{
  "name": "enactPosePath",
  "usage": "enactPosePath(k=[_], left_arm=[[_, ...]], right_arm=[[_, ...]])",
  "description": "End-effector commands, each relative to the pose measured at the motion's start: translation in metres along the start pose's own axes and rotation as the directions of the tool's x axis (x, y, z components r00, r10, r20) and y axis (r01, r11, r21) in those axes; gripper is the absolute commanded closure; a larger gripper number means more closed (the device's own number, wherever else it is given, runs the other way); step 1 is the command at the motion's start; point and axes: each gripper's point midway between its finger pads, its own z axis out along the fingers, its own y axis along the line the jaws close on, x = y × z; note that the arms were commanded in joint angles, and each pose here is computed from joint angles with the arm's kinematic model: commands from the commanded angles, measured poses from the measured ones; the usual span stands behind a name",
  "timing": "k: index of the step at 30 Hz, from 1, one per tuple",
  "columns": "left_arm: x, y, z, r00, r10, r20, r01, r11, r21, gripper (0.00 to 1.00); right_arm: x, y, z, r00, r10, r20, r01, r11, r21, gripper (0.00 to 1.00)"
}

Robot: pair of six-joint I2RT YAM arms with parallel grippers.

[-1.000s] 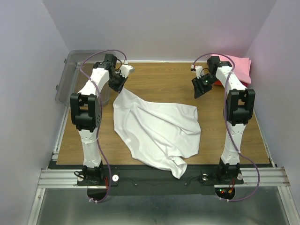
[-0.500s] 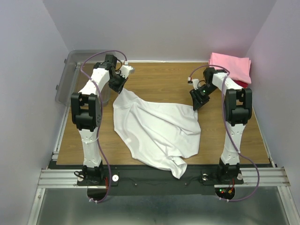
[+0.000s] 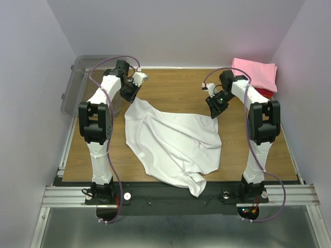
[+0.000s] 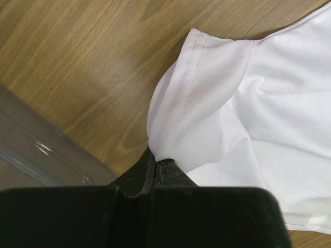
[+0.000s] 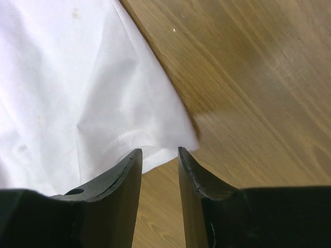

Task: Fold and stack the t-shirts
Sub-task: Flatten the tshirt out

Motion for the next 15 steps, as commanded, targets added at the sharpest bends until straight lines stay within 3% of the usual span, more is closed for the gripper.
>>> enactPosePath(k=[1,15], left_arm=[[-0.001,0.003,-0.004,1.000,0.009,0.007,-0.009,1.000,-0.008,1.00],[0.000,0.004,-0.001,1.000,0.005,-0.002,-0.005,1.000,-0.004,1.00]], right_arm=[[-0.015,-0.002,-0.011,0.995,-0.101,0.026,0.098,0.990,0.104,0.60],[-0.003,-0.009,0.014,0.990,-0.130,-0.059,0.136,0.983,0.122,0.61]])
